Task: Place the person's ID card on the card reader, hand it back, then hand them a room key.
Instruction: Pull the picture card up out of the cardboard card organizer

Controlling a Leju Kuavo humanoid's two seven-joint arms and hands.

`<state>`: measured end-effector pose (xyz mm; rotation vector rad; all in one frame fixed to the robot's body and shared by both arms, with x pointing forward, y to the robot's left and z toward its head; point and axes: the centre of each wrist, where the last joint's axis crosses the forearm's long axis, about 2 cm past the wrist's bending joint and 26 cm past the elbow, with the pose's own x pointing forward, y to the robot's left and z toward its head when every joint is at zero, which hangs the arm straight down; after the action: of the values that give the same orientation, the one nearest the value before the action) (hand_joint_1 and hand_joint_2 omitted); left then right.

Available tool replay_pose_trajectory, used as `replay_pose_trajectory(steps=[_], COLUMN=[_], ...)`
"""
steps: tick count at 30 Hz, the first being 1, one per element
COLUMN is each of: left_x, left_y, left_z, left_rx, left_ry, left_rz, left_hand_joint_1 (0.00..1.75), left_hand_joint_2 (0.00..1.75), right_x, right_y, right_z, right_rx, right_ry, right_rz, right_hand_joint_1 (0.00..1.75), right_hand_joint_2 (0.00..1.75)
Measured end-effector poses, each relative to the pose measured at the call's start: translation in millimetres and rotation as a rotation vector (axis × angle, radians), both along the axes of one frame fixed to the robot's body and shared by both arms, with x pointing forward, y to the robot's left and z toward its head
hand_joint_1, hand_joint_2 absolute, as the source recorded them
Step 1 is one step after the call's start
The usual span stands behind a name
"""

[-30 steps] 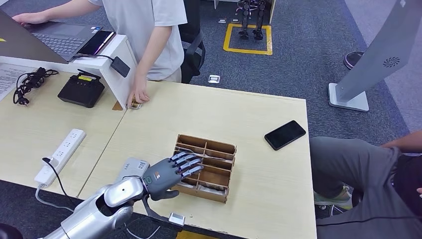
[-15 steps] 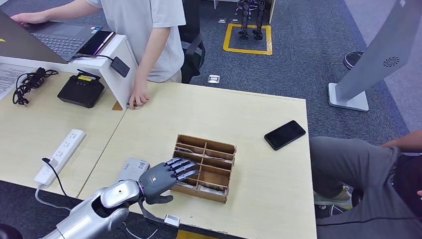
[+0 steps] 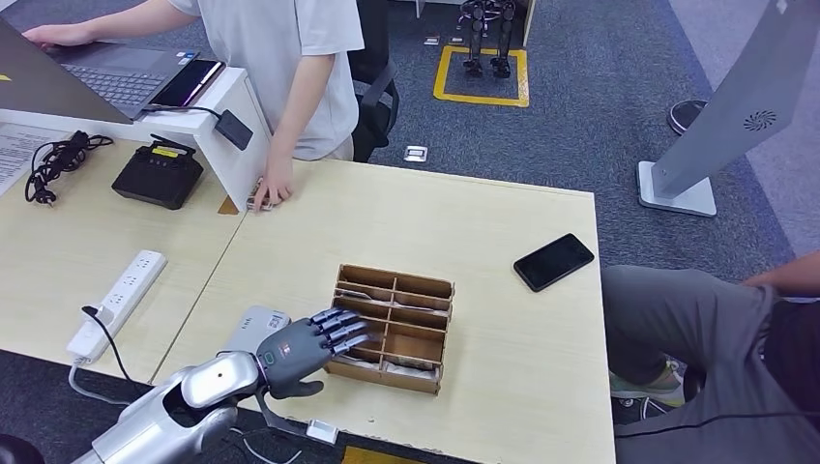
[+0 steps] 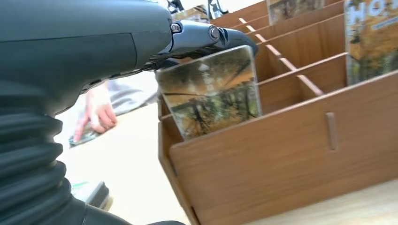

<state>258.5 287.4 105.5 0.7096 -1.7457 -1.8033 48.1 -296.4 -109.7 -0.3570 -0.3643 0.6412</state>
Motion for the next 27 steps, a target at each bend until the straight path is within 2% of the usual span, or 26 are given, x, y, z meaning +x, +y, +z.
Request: replay_pose_trajectory(steps=[7,14,27], left_x=[1.6,5.3,1.6], left_y=[9.5,16.2,19.0], left_z=[15.0,27.8,26.8], left_rx=[-0.017,-0.032,-0.027], left_ry=[-0.121,-0.177,-0.179], left_rz=[0.086,0.126,0.137], left_hand_joint_1=[0.00,0.00,0.00], left_hand_joint_2=[1.75,1.75,1.75], right_x=[-1.8,-2.6,-2.7], right_y=[1.0,1.3,4.2], right_z=[-0.2,-0.3,-0.3], right_rx=[0.002,-0.001,0.005], right_ry=[0.001,-0.001,-0.001], right_rz=[0.000,-0.010,-0.016], right_hand_joint_1=[0.00,0.00,0.00], right_hand_joint_2=[1.75,1.75,1.75])
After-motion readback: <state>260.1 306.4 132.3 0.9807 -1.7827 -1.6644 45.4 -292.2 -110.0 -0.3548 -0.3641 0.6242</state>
